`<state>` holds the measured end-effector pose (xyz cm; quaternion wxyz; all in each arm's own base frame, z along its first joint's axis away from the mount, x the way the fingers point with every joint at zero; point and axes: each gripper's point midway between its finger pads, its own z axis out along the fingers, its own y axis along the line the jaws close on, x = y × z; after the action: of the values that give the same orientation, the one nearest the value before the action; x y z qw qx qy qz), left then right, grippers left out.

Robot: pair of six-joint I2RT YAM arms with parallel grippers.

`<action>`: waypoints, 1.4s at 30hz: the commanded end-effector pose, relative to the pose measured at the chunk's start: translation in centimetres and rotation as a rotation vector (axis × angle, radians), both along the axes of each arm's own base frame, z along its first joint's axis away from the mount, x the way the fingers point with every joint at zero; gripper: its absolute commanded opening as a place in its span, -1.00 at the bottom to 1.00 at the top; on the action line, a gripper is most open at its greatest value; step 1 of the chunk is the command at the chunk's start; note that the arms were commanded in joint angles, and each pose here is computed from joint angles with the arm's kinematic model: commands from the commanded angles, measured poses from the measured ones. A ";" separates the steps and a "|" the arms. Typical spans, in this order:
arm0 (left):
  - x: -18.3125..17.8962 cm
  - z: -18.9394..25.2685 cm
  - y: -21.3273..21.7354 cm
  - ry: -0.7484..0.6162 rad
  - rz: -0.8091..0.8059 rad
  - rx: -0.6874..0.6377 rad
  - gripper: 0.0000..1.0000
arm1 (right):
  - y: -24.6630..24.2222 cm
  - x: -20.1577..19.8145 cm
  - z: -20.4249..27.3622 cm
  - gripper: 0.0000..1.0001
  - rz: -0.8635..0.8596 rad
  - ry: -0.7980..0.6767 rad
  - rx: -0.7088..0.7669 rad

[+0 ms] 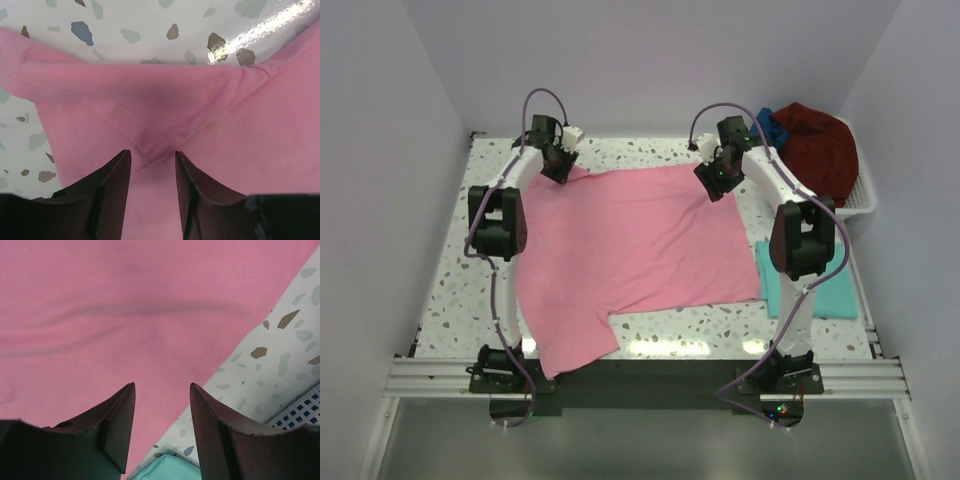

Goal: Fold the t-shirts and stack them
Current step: Flatten the tshirt out

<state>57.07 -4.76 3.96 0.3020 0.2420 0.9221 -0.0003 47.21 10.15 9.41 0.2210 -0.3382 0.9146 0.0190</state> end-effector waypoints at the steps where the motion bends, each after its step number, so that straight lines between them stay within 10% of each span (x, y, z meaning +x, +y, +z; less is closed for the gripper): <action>1: 0.9 1.0 0.8 -0.030 -0.004 0.052 -0.09 | 0.0 0.4 1.8 0.02 0.004 -0.038 0.005; 19: 1.4 0.2 0.7 -0.020 -0.019 0.052 -0.45 | -0.6 0.5 2.1 0.01 0.012 -0.058 -0.023; 29: 1.9 1.2 0.0 -0.046 -0.031 0.049 -1.00 | -0.8 0.0 1.5 -0.03 0.020 -0.047 -0.035; 42: 7.9 8.6 -6.1 -0.422 -0.108 0.022 -1.00 | -1.2 -1.2 1.0 -0.05 0.023 -0.033 -0.044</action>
<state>61.08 -8.54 5.82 0.3728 0.2852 0.8825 0.0297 45.62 9.19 7.36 0.1913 -0.3526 0.9160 0.0068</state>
